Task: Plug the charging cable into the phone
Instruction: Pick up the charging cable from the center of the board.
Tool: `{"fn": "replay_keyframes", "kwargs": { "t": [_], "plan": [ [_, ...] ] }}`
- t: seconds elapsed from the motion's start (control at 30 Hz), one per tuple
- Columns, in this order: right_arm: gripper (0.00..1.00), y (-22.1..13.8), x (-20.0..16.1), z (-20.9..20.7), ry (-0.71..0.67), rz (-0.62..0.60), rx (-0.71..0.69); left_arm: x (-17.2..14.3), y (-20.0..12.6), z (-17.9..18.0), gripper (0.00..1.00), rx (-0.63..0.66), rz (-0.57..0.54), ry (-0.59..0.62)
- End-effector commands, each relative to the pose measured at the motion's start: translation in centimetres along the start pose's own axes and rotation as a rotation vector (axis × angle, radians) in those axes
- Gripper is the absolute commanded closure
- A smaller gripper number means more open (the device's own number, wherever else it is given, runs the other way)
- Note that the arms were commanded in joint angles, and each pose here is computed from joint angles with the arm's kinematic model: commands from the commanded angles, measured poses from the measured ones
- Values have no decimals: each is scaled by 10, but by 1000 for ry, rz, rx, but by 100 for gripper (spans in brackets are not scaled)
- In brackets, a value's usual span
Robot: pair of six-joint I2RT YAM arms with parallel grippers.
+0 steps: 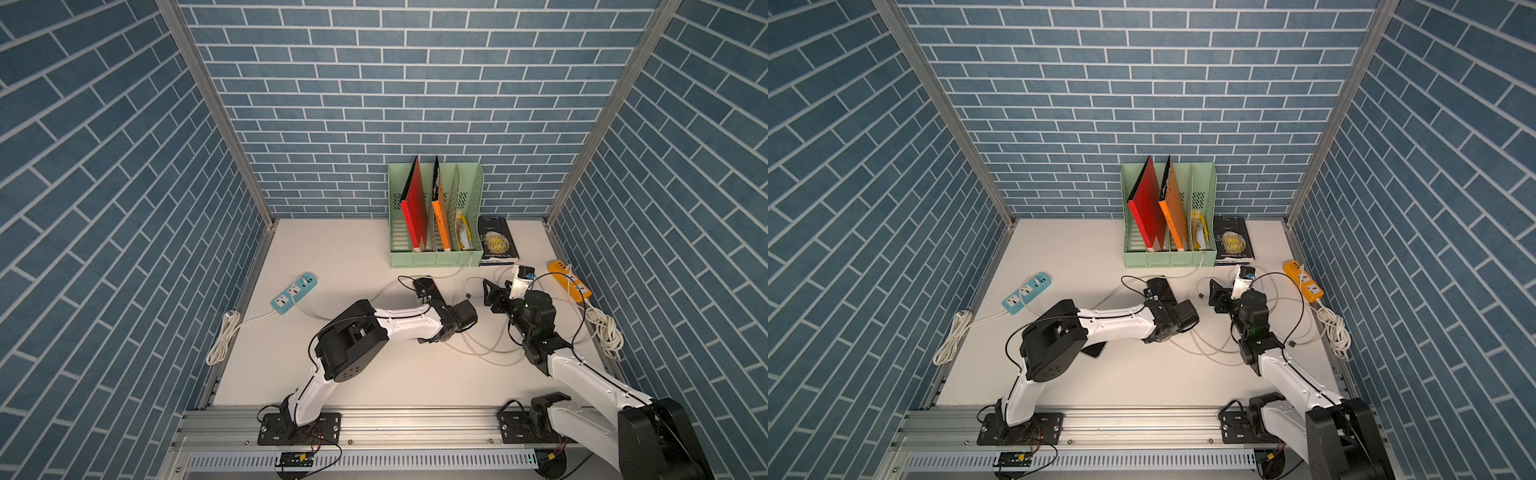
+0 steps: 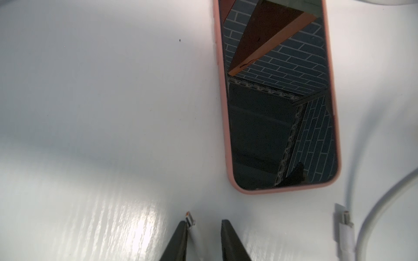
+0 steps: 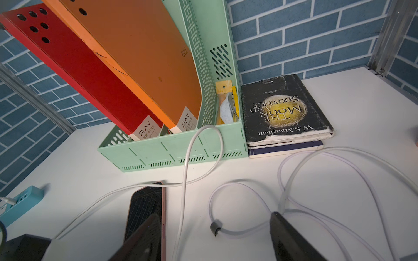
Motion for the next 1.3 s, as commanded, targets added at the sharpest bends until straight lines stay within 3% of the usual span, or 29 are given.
{"fn": "replay_keyframes", "kwargs": {
  "t": [0.0,0.23,0.47,0.7,0.8,1.1,1.27],
  "plan": [
    [22,1,-4,0,10,8,-5,-12,25,26,71,95,55,28],
    [22,3,-6,0,12,20,-2,-9,28,29,72,97,51,19],
    [22,4,-7,1,12,25,2,-8,32,36,79,108,49,14],
    [23,5,-7,2,13,30,14,-1,27,34,98,74,25,15],
    [26,5,-7,5,12,31,36,8,20,33,100,62,-14,19],
    [35,-10,15,40,-44,-102,262,59,-46,32,100,-76,-152,-34],
    [37,-20,26,70,-113,-158,400,83,-83,37,100,-307,-167,-51]
  ]
}}
Point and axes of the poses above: each gripper's point midway between its finger pads, its own y axis out along the fingers, its own z axis along the line the jaws close on, x = y × z, the point moved 6 cm from there along -y, back along the fingers, and after that the axes turned 10 degrees about -y, right-handed, at the moved point
